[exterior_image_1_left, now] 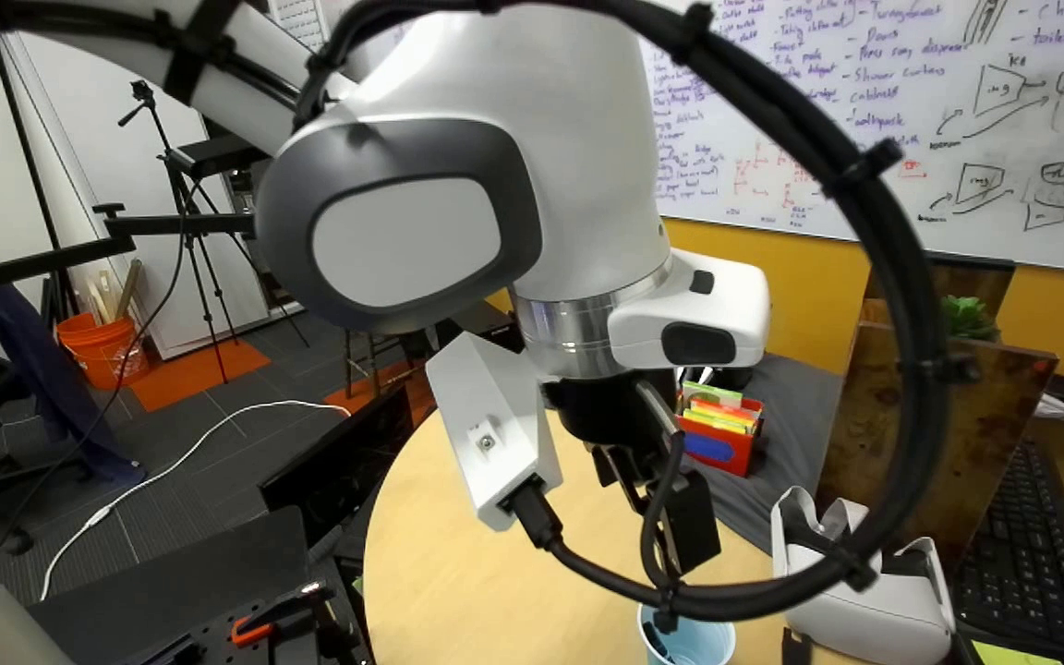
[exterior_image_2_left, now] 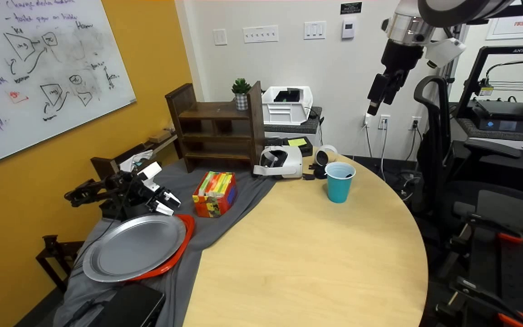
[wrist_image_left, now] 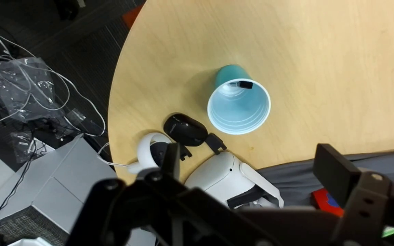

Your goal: Put the marker on the table

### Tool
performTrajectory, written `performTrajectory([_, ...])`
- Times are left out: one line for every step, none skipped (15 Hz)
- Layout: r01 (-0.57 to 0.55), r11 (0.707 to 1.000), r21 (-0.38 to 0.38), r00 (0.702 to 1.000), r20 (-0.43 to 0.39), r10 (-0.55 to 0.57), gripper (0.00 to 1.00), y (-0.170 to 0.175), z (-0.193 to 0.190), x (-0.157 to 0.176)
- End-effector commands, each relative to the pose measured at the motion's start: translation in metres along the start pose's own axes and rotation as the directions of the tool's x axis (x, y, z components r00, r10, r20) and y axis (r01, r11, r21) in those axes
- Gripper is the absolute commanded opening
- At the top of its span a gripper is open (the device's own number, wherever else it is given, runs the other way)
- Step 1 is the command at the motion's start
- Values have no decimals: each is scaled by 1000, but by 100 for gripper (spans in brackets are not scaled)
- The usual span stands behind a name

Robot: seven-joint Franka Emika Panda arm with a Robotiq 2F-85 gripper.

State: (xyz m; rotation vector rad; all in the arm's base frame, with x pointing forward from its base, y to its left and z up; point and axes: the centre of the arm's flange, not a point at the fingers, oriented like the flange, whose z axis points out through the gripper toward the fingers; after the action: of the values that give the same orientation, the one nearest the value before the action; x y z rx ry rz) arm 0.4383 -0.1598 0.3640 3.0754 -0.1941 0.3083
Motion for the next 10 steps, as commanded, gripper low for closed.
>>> performTrajectory([-11, 999, 31, 1000, 19, 11, 100, 7, 10, 10])
performTrajectory([-16, 999, 33, 1000, 23, 16, 100, 7, 14, 11])
performTrajectory([-17, 999, 35, 1000, 26, 16, 100, 7, 17, 13])
performTrajectory([-18, 999, 34, 999, 32, 17, 100, 8, 22, 15])
performTrajectory([-23, 999, 29, 999, 37, 22, 100, 8, 29, 18])
performTrajectory([-24, 999, 23, 999, 47, 23, 100, 9, 35, 20])
performTrajectory([-25, 999, 19, 998, 53, 24, 100, 9, 41, 22])
performTrajectory([-25, 1000, 19, 998, 61, 24, 100, 9, 47, 25])
performTrajectory([-22, 1000, 20, 997, 71, 21, 100, 9, 54, 27])
performTrajectory([-24, 1000, 16, 997, 77, 22, 100, 8, 61, 30])
